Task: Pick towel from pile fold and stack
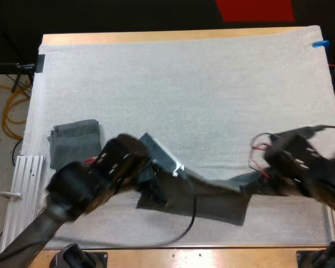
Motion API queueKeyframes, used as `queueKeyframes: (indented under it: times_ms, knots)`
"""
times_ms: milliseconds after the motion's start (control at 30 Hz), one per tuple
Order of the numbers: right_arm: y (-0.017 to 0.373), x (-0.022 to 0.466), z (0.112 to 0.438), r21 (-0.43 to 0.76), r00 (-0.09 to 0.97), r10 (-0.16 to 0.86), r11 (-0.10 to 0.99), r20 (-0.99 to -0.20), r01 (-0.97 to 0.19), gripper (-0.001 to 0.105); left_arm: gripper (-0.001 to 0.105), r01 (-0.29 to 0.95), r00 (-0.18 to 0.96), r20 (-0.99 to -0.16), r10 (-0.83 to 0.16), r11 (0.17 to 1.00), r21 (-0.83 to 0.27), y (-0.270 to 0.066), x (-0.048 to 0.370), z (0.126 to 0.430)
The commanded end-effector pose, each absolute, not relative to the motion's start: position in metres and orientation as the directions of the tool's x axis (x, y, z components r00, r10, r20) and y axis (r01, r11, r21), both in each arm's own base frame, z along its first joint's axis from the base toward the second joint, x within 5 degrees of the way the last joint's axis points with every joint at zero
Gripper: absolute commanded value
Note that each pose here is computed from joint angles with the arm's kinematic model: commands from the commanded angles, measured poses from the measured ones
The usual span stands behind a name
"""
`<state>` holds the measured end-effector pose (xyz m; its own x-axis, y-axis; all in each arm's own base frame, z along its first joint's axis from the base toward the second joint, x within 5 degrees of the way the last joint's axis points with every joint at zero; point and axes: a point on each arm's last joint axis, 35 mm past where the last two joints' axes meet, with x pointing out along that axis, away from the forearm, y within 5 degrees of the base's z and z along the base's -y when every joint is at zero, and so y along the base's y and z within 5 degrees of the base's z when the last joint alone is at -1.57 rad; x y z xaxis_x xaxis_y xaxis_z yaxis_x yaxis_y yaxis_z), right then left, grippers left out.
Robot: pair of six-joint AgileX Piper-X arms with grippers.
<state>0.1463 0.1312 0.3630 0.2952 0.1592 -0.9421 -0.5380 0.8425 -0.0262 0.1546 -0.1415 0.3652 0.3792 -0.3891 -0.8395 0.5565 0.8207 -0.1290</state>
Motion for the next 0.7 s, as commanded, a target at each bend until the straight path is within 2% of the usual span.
queueKeyframes:
  times_ms: [0, 100, 267, 367, 667]
  knots:
    - [0.131, 0.156, 0.356, -0.054, 0.317, 0.142, 0.842, -0.938, -0.536, 0.0, 0.0, 0.538, 0.401, -0.843, -0.358, 0.837, -0.1, -0.141, 0.164, 0.358]
    - [0.13, 0.19, 0.337, -0.064, 0.368, 0.151, 0.857, -0.917, -0.511, 0.0, 0.0, 0.503, 0.395, -0.862, -0.317, 0.86, -0.086, -0.135, 0.191, 0.336]
    - [0.124, 0.259, 0.305, 0.079, 0.393, 0.293, 0.875, -0.871, -0.477, 0.0, 0.0, 0.54, 0.422, -0.807, -0.413, 0.83, -0.142, -0.125, 0.246, 0.307]
    - [0.119, 0.29, 0.28, 0.122, 0.392, 0.315, 0.888, -0.864, -0.443, 0.0, 0.0, 0.525, 0.425, -0.8, -0.423, 0.835, -0.164, -0.118, 0.275, 0.286]
    - [0.12, 0.339, 0.22, 0.21, 0.369, 0.352, 0.904, -0.86, -0.371, 0.0, 0.0, 0.471, 0.404, -0.798, -0.446, 0.85, -0.237, -0.1, 0.332, 0.225]
